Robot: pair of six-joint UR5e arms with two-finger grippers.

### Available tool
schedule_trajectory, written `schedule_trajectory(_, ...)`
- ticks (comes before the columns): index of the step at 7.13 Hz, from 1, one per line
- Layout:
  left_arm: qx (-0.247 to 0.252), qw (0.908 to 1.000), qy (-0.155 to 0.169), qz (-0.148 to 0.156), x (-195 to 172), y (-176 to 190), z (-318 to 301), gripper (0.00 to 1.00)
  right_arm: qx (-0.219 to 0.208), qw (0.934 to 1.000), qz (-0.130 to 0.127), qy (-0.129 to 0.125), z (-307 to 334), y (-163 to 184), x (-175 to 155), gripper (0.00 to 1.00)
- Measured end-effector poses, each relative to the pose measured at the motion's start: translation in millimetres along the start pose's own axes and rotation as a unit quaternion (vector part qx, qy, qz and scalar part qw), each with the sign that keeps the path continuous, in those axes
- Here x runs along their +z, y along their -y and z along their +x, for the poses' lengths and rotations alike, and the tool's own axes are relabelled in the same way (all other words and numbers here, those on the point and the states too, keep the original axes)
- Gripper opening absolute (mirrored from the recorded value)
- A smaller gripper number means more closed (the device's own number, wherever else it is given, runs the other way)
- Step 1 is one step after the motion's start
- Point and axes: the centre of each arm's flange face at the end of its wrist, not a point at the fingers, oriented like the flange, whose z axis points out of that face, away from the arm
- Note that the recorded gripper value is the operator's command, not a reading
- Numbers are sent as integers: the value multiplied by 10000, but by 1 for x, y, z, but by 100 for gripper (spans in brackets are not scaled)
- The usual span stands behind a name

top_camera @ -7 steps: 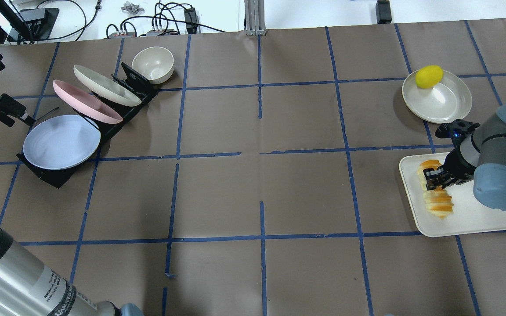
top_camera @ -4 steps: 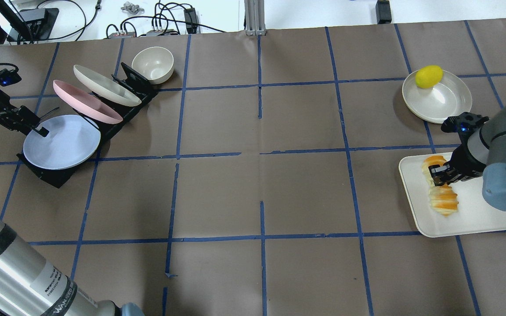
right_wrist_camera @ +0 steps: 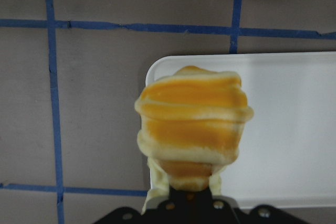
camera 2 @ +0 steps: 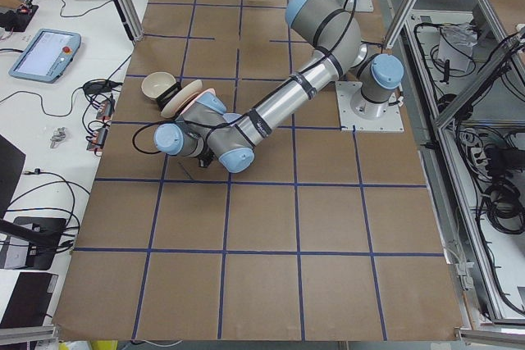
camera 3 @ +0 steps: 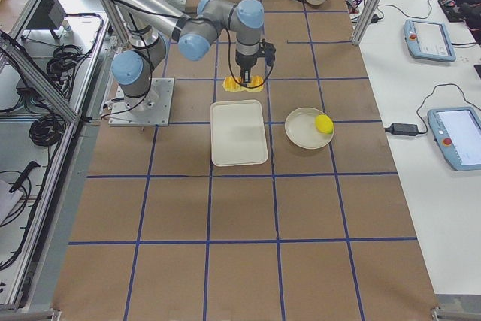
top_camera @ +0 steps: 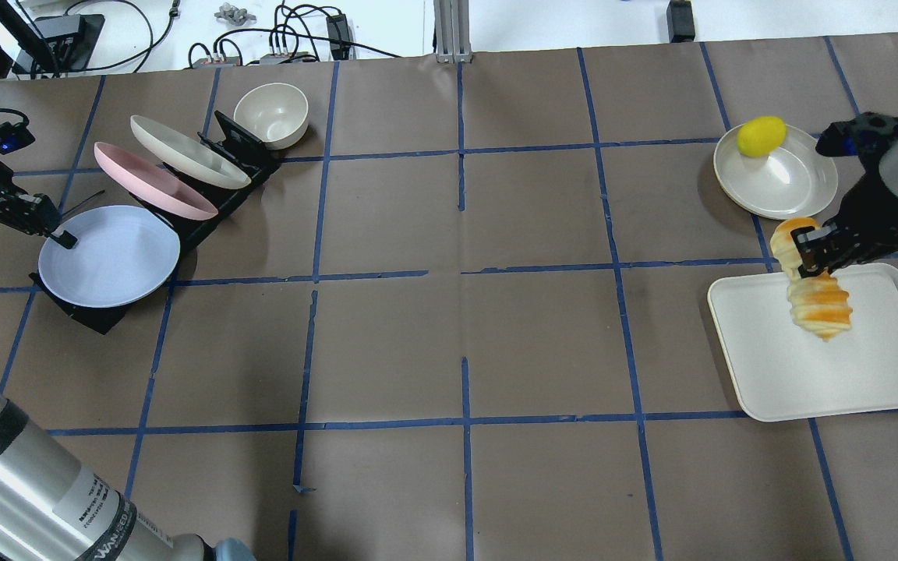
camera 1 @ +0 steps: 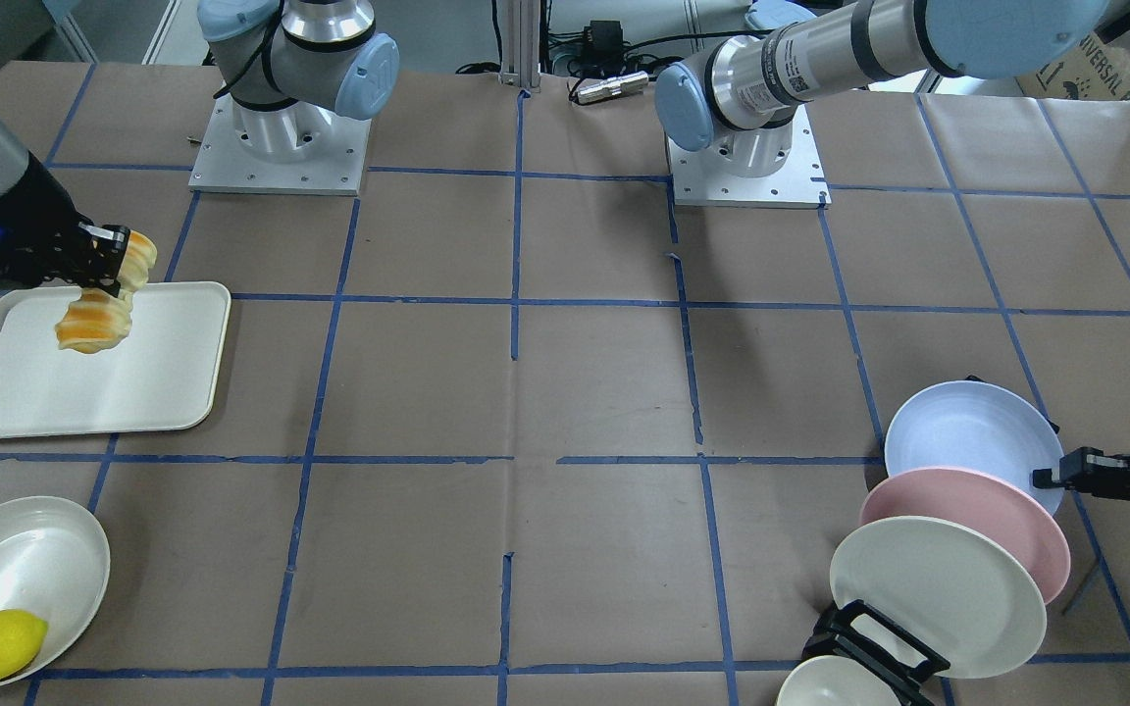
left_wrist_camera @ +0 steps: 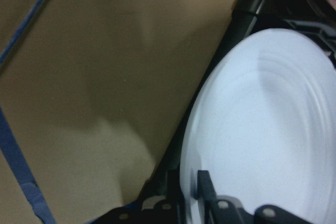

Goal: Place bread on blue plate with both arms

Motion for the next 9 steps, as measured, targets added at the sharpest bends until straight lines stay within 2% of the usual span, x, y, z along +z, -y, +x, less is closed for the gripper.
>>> schedule_trajectory(2, 2, 10000, 1, -53, -32, -4, 11, 11, -63, 9998, -46, -207, -40, 12, -70, 2)
schedule_trajectory(4, 9, 9997, 16, -234, -68, -20, 33, 11, 76, 9995, 33, -302, -117, 16, -123, 1)
schedule_trajectory(5, 14, 9996, 45, -291, -83, -33, 53, 11, 77, 9995, 68, -305, -158, 23, -137, 1)
schedule_trajectory(7, -129, 9993, 94, -336, -103, -63, 107, 11, -165, 9994, 60, -304, -227, 54, -146, 0)
schedule_trajectory(9, -397, 9982, 157, -421, -95, -83, 179, 11, -346, 9989, 51, -314, -254, 81, -157, 0)
